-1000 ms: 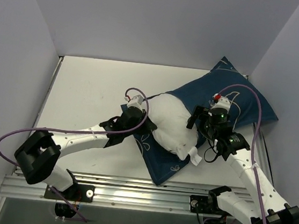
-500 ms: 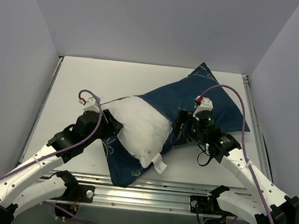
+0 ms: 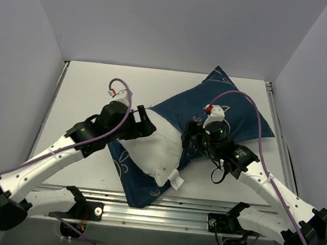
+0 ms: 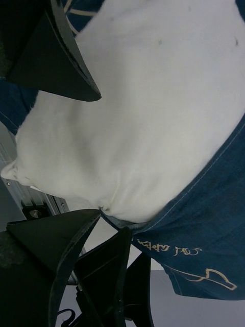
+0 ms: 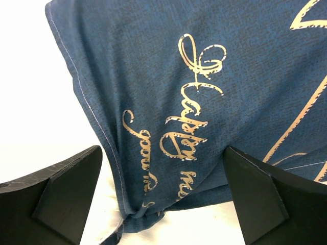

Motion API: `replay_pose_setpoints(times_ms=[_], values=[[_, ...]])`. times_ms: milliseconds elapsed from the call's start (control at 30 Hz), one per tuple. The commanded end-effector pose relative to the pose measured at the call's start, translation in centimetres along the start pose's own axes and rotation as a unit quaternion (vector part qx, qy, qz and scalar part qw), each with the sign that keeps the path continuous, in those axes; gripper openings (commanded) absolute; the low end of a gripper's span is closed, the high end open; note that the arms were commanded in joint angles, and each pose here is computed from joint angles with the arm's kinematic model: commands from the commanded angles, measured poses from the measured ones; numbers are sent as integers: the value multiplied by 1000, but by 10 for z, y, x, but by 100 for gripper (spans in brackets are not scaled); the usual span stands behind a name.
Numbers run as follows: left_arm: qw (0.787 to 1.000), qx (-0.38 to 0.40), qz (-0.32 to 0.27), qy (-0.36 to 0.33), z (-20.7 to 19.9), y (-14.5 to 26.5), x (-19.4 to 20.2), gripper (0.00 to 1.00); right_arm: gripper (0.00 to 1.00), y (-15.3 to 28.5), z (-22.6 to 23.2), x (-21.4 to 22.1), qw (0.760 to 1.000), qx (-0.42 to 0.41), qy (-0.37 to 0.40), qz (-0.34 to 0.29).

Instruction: Remove the pillowcase from the pillow

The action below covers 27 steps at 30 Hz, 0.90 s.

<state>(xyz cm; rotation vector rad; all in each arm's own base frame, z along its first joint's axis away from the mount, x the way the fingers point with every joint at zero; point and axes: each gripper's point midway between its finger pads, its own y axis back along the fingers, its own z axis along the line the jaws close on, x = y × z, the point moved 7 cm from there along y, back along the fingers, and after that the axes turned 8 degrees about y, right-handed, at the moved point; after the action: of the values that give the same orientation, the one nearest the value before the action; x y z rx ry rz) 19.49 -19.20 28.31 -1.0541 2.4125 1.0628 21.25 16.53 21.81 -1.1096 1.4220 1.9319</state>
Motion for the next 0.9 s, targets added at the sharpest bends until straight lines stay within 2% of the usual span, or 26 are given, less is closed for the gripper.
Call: replay_pose_setpoints(times_ms=[0, 33, 100, 200, 333, 400, 433, 500, 533, 633, 667, 733, 767, 800, 833, 867], values=[[1000, 16, 15, -21, -38, -20, 8, 94, 100, 5, 2, -22, 999, 15, 1, -40], [999, -7, 19, -30, -38, -37, 14, 94, 100, 6, 2, -23, 999, 15, 1, -43], [999, -5, 30, -37, -52, -49, 20, 94, 100, 8, 1, -24, 999, 19, 1, -46], [996, -43, 54, -50, -44, -77, 39, 94, 100, 11, 1, -25, 999, 20, 14, -46], [993, -90, 63, -46, -15, -95, 61, 95, 100, 12, 5, -24, 999, 6, 34, -38], [993, -97, 65, -36, -5, -97, 67, 100, 100, 10, 10, -19, 999, -4, 39, -34], [992, -100, 66, -34, 2, -99, 72, 90, 100, 7, 12, -16, 999, -10, 40, -28], [992, -105, 65, -31, 8, -101, 75, 82, 100, 1, 19, -9, 999, -21, 44, -25], [992, -108, 66, -32, 11, -103, 77, 73, 100, -5, 21, -4, 999, -17, 46, -17], [992, -104, 64, -30, 15, -107, 81, 56, 100, -18, 26, 7, 998, -14, 54, -2], [992, -106, 66, -31, 18, -109, 83, 43, 99, -22, 26, 8, 998, -10, 55, 0], [992, -101, 67, -32, 18, -111, 84, 33, 98, -30, 24, 14, 998, 5, 57, 9], [992, -101, 68, -33, 19, -111, 85, 19, 97, -32, 20, 14, 998, 27, 57, 4], [992, -98, 66, -34, 18, -111, 84, 12, 95, -35, 17, 16, 997, 42, 57, 4], [993, -95, 65, -35, 17, -108, 82, 3, 88, -38, 13, 18, 997, 60, 58, 7], [993, -95, 64, -38, 17, -106, 81, 2, 82, -39, 9, 19, 995, 80, 56, 6]])
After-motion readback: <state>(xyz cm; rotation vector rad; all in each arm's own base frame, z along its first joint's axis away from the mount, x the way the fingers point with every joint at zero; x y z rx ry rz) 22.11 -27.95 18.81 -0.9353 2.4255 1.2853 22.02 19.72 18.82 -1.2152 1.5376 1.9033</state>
